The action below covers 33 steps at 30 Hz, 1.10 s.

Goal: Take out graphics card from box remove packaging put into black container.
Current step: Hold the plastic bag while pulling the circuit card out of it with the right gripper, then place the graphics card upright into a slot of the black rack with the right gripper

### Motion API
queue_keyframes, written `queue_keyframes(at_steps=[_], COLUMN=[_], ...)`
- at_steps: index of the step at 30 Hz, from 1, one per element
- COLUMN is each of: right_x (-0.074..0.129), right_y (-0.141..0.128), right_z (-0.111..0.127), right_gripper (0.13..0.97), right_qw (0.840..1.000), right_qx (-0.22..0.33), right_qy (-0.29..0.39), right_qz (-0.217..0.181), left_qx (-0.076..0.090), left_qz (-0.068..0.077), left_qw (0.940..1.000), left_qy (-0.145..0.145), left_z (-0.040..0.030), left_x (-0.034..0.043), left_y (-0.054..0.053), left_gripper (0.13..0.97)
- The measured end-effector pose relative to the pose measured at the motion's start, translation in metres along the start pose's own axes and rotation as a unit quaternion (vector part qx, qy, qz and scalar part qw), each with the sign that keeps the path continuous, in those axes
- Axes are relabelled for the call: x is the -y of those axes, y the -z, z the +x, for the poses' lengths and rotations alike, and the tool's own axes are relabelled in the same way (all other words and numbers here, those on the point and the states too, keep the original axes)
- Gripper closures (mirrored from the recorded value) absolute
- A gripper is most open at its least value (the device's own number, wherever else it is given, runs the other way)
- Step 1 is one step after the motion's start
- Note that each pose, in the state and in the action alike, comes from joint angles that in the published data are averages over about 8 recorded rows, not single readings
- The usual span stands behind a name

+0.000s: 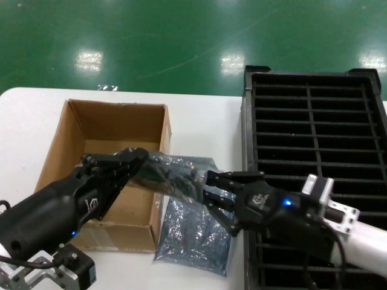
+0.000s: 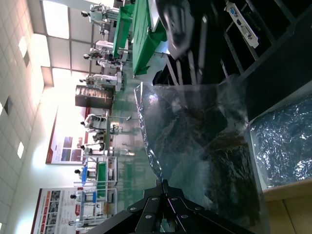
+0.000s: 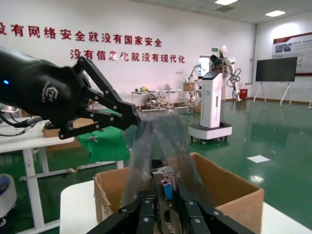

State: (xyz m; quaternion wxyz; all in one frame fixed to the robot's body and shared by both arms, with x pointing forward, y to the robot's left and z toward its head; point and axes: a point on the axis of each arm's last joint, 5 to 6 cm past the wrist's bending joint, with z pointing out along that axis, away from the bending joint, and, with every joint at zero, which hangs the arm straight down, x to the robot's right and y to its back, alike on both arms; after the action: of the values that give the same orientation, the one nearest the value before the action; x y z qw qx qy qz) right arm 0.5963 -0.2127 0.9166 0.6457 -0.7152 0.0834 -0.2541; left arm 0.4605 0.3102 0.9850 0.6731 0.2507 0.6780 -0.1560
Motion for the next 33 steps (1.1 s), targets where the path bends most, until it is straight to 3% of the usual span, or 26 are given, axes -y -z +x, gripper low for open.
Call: queue_keyframes(at_steps=[10, 17, 27, 33], right_x=[0.031, 0.045, 0.067, 0.075], right_y=[0.045, 0.086, 0.163, 0.185], right_z=[-0.009, -0.016, -0.032, -0.036], right_gripper=[0.892, 0.892, 0.892, 0.892], right_qw=[0.999, 0.998, 0.988, 0.980], right_qx=[-0.013, -0.032, -0.109, -0.154], right_qy=[0.032, 0.052, 0.074, 0.083], right_qz=[-0.004, -0.028, -0.075, -0.094], left_qx=[0.000, 0.000, 0.000, 0.000], left_qz=[0.000, 0.000, 0.000, 0.000], left_qw=[1.0000, 1.0000, 1.0000, 1.0000], left_qy=[0.000, 0.000, 0.000, 0.000], left_z=[0.0000, 0.0000, 0.0000, 0.0000], left_x=[0.0000, 0.0000, 0.0000, 0.0000], left_y=[0.000, 0.000, 0.000, 0.000], left_gripper=[0.958, 0.958, 0.958, 0.958])
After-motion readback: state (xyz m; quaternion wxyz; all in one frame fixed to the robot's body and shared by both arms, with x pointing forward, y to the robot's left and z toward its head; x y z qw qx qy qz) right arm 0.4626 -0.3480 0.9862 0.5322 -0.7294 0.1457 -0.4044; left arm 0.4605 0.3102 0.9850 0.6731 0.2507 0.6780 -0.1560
